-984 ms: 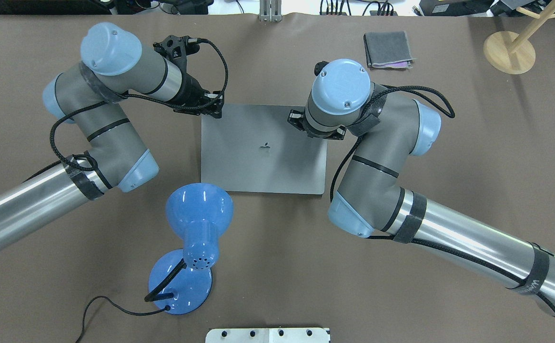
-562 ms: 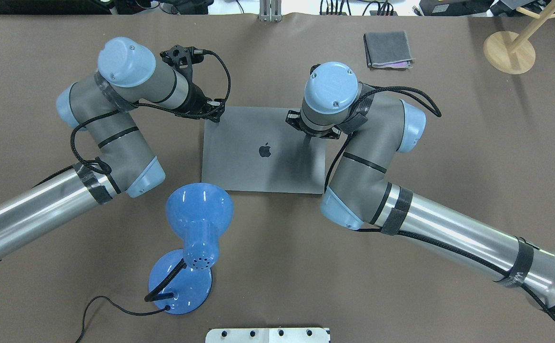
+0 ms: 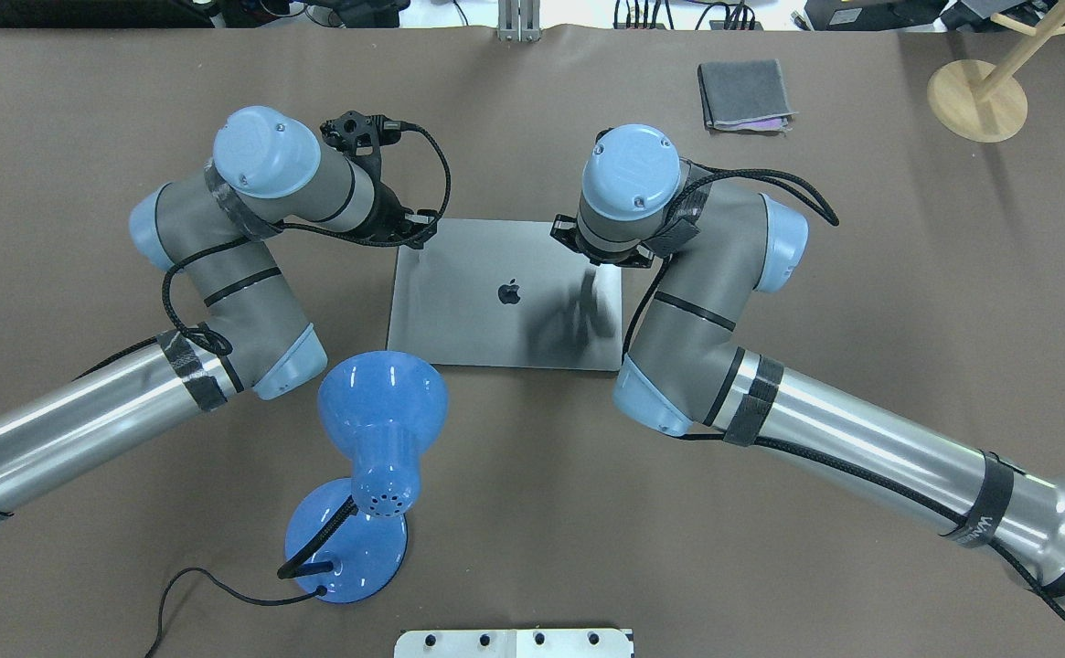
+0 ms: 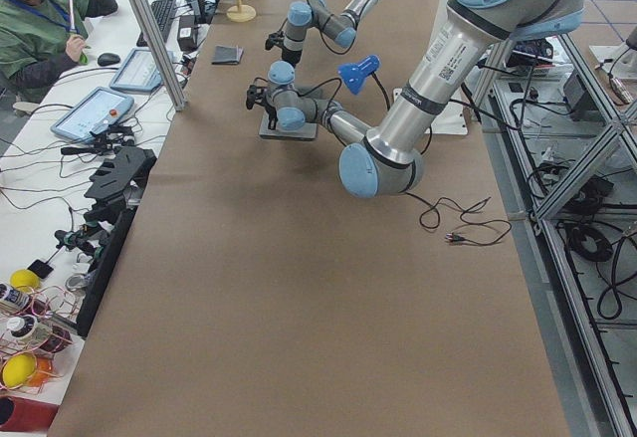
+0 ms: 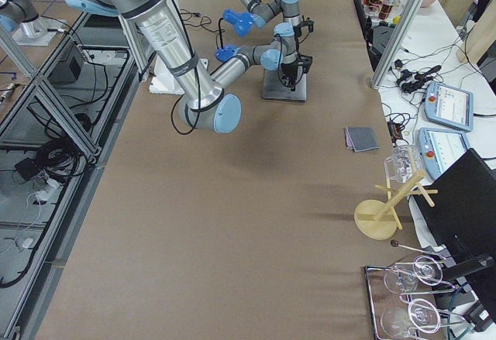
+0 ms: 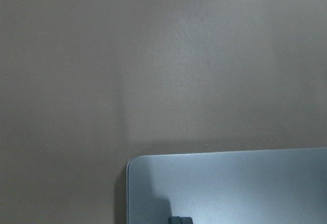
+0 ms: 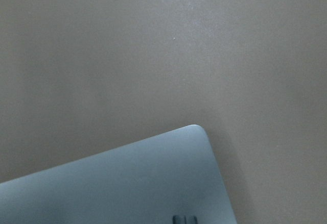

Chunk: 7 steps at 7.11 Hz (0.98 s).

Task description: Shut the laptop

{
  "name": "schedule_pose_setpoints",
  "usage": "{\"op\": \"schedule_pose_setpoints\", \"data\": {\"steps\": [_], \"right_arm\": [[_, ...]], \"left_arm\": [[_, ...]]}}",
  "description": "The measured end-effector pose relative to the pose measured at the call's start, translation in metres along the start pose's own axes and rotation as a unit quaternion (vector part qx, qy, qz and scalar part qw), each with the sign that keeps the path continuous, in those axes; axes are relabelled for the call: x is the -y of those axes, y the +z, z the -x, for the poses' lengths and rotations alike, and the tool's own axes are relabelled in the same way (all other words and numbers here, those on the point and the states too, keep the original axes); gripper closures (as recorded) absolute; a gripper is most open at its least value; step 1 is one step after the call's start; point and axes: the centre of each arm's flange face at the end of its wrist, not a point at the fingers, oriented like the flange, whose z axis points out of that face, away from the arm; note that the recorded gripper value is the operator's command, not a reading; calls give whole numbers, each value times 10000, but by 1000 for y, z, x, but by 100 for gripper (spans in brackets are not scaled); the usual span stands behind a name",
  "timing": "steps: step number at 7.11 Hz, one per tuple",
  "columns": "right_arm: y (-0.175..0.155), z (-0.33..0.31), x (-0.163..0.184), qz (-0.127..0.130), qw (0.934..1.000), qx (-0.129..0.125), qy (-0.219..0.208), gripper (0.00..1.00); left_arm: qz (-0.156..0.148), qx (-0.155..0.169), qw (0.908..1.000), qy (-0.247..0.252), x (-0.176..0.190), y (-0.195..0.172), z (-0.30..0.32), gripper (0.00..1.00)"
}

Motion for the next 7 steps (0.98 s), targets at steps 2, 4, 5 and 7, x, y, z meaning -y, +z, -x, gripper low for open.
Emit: {"op": "schedule_pose_setpoints", "data": {"steps": [2,4,5,7], "right_arm": [[-6,1,3,-4,10000,53,-3,100],[-23,-9,18,-27,9998,175,-36,0],[-34,-27,26,-50,9996,238,-132,0],[-64,-76,53,-67,9990,311,-329,0]], "left_arm": [[-6,-56,10000,20,0,-5,-4,100],[51,-171,9998,58,3,-24,-14,48],[184,-185,9996,125,9,-43,-15,0],[366,-91,9980,499,18,-97,1,1]]}}
